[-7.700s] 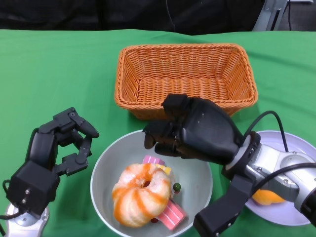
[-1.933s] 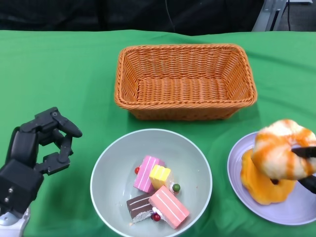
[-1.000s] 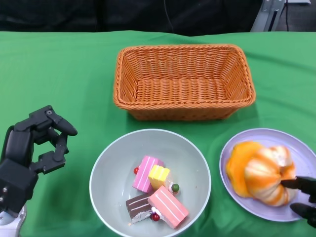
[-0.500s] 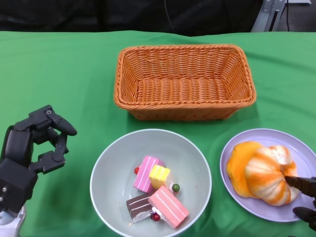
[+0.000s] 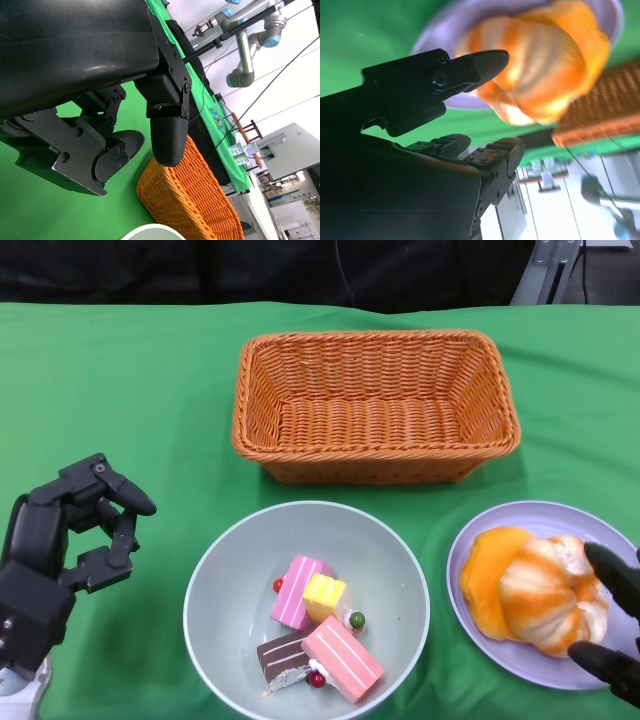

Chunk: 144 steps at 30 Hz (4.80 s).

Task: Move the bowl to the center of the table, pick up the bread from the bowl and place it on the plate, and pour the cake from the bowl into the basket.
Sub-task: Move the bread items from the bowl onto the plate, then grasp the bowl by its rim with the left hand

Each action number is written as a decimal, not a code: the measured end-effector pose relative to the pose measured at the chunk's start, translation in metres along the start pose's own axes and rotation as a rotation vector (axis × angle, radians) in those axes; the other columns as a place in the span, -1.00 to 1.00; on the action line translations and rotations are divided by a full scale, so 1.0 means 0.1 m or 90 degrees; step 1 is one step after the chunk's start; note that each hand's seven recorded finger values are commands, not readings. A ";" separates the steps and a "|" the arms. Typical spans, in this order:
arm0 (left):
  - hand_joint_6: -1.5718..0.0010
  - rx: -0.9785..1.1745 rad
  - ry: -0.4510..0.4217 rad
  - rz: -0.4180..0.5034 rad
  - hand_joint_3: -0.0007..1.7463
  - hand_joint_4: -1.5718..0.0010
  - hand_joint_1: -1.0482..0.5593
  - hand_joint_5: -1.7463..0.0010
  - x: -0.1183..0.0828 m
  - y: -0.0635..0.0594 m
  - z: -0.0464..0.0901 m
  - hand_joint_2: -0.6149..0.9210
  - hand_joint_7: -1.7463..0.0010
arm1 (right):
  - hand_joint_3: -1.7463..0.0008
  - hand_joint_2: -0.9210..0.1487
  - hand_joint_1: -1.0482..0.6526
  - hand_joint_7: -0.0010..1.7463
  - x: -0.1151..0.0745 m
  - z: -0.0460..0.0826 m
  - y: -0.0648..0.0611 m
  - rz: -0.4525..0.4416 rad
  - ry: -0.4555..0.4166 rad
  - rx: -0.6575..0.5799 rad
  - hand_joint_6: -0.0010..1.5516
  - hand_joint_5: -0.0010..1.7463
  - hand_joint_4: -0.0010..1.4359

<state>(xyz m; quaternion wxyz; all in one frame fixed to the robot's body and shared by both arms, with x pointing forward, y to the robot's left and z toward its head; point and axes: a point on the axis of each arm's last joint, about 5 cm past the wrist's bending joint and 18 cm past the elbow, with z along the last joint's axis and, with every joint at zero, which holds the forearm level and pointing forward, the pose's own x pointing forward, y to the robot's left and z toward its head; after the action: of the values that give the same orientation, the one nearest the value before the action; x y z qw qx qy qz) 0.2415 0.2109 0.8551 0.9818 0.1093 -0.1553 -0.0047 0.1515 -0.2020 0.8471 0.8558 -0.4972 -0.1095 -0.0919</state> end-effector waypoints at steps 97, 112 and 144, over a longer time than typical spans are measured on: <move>-0.26 0.437 -0.622 -0.543 -1.00 -0.21 -0.21 0.80 -0.06 0.22 0.39 0.70 0.98 | 0.71 -1.00 0.08 0.12 0.69 0.69 -0.04 -0.093 -0.021 0.744 -0.05 0.56 0.04; -0.19 0.541 -0.656 -0.514 -1.00 -0.23 -0.28 0.94 -0.13 0.13 0.32 0.73 1.00 | 0.73 -1.00 0.05 0.13 0.69 0.75 -0.02 -0.091 -0.023 0.724 -0.03 0.54 0.06; -0.64 0.533 -0.467 -0.578 -1.00 -0.68 -0.01 0.89 -0.18 -0.27 0.25 0.74 0.89 | 0.74 -1.00 0.08 0.10 0.66 0.77 -0.01 -0.105 -0.033 0.721 0.00 0.51 0.08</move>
<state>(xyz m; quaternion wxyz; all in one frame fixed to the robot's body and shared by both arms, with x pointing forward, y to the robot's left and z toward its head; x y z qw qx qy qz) 0.2176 0.1802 0.8672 0.6433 0.5216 -0.4032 -0.3893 0.2072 -0.1387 0.9039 0.9757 0.0469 -0.2009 -0.0735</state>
